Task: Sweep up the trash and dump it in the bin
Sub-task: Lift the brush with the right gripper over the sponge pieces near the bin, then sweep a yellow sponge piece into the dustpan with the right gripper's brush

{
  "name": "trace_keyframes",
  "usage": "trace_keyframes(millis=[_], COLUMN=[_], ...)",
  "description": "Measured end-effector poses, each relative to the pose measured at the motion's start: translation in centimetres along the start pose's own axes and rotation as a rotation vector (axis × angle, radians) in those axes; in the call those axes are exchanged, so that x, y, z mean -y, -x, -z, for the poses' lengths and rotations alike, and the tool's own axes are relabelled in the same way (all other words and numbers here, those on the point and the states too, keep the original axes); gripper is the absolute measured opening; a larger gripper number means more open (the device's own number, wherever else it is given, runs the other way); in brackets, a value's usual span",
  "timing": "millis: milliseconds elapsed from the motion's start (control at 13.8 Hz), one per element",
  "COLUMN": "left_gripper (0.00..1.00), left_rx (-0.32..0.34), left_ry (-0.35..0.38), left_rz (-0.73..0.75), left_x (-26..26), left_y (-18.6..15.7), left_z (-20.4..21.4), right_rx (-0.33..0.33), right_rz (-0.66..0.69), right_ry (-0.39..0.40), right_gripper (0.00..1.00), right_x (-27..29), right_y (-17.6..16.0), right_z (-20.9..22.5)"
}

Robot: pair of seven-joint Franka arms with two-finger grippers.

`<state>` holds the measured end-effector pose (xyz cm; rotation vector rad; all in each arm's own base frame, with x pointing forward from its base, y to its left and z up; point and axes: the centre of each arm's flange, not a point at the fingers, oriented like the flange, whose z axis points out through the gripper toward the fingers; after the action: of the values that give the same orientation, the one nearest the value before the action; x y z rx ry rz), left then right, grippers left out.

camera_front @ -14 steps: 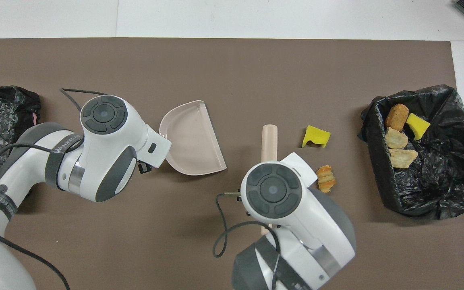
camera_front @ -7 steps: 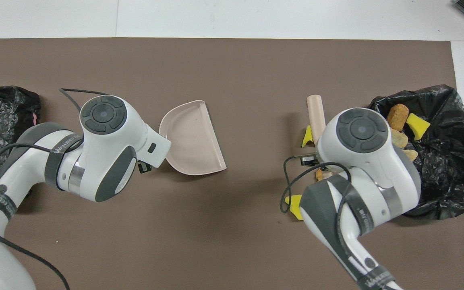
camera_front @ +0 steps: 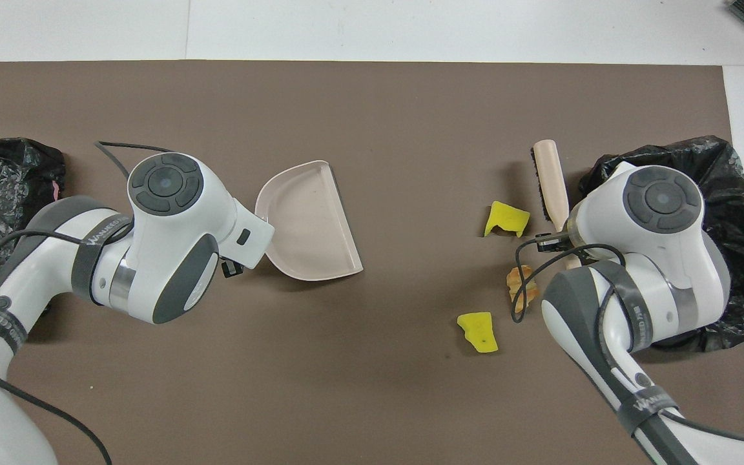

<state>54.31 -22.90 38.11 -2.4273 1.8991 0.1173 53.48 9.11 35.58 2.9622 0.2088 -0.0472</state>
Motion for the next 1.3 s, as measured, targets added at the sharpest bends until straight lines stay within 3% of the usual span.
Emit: trace_keyframes(millis=[289,507,796,1013,1302], left_gripper=[0.32,0.32,0.32,0.32,0.32], left_rx=[0.002,0.006,0.014,0.017,0.015], left_ry=[0.002,0.003,0.005,0.007,0.005], left_rz=[-0.025,-0.067,-0.120,-0.123,-0.134], left_x=[-0.7,-2.5,-5.6,-6.1,-6.1], left_y=[-0.7,-2.3,-3.8,-3.6,-3.2], left_z=[-0.1,-0.1,0.0,0.0,-0.6], right_rx=[0.003,0.008,0.002,0.011,0.063], right_rz=[0.075,0.076,0.015,-0.022,-0.060], right_ry=[-0.023,-0.122,-0.158,-0.248,-0.247], right_gripper=[0.25,0.25,0.25,0.25,0.25], right_x=[5.0,10.7,19.3,25.3,26.6], right_y=[0.6,1.4,1.6,1.4,1.3], right_z=[-0.9,0.3,1.7,3.6,7.4])
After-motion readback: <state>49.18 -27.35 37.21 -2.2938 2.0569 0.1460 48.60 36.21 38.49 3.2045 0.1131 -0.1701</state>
